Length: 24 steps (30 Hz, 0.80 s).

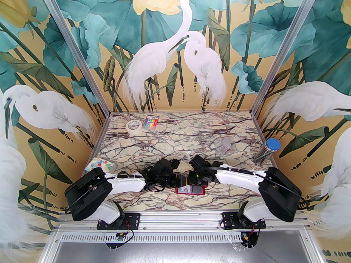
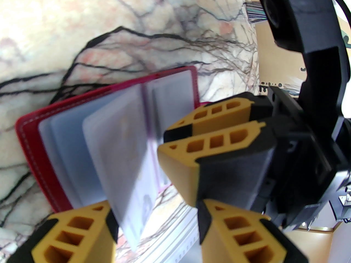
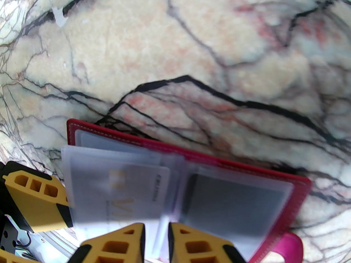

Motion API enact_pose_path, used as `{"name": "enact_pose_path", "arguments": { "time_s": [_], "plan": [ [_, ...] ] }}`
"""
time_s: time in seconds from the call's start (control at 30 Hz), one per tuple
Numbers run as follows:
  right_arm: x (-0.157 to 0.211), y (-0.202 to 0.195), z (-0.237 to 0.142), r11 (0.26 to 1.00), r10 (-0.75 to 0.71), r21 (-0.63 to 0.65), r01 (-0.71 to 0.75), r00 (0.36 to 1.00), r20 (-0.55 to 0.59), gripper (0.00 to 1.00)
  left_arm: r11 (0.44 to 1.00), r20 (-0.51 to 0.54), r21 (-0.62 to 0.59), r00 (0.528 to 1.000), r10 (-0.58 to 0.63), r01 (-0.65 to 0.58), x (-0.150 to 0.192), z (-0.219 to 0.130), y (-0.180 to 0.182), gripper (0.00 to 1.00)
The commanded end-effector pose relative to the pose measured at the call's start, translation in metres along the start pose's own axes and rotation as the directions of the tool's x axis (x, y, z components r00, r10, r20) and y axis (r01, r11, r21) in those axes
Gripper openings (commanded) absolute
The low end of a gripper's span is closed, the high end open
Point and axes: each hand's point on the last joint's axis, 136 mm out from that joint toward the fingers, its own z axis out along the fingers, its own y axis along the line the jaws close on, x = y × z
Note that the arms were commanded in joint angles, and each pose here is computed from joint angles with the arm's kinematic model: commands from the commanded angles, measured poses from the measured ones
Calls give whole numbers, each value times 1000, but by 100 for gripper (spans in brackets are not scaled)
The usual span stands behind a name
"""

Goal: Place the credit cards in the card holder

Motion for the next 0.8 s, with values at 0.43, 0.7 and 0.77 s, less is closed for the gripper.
{"name": "enact_pose_path", "arguments": {
  "time_s": [0.43, 0.7, 0.77],
  "plan": [
    [-7, -50, -48, 992, 117, 41, -123, 985, 127, 23, 994, -36, 82, 996, 77, -74, -4, 24, -44, 53],
    [-3, -74, -65, 984, 167, 36, -175, 973, 158, 24, 993, -56, 88, 995, 87, -82, -5, 38, -48, 53],
    [-2, -76, -67, 983, 170, 36, -178, 972, 162, 24, 993, -65, 90, 994, 86, -80, -5, 42, -47, 54]
  ]
}}
